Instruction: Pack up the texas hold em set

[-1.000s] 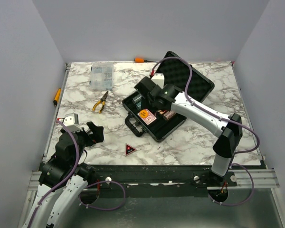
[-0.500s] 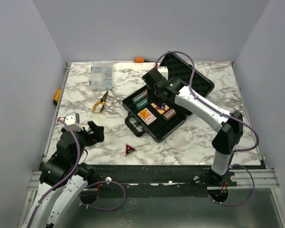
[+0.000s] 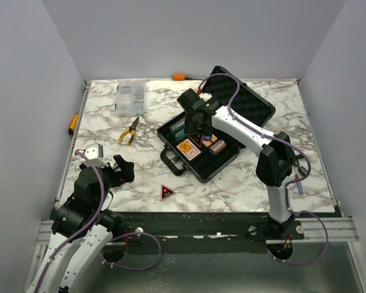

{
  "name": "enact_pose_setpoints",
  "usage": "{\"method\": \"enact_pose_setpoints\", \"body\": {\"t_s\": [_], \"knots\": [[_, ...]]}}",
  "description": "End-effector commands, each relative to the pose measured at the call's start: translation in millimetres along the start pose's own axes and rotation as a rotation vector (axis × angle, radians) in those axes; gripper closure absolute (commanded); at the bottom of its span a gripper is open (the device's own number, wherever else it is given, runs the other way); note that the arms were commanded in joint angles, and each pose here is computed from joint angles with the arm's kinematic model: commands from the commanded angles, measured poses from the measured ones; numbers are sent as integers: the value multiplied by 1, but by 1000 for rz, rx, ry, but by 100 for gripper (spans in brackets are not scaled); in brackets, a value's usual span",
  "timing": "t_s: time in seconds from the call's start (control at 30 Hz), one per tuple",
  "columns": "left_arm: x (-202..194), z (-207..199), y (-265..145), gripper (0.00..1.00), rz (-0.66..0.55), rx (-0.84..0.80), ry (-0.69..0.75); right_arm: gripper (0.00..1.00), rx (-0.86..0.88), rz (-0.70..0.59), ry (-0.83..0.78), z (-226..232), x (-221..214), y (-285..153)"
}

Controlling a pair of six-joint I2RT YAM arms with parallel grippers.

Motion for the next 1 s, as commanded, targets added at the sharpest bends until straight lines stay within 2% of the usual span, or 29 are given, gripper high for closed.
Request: {"method": "enact_pose_setpoints", "body": {"t_s": [0.0,0.2,0.97], "knots": [[1,0,0,2,-3,10,-3,50,-2,82,77,9,-5,14],[1,0,1,1,7,11,2,50,7,169,103,16,-16,37],[1,1,0,1,-4,18,-4,50,33,238,92,26,-26,75]]}}
Point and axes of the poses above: each gripper's point midway between its finger pads, its own y axis out along the fingers, its own z axis along the line the jaws close on, x = y × z, the point moved 8 cm from there along -y, back along the fingers, and after that the axes turned 1 degree about y, right-handed, at the moved point
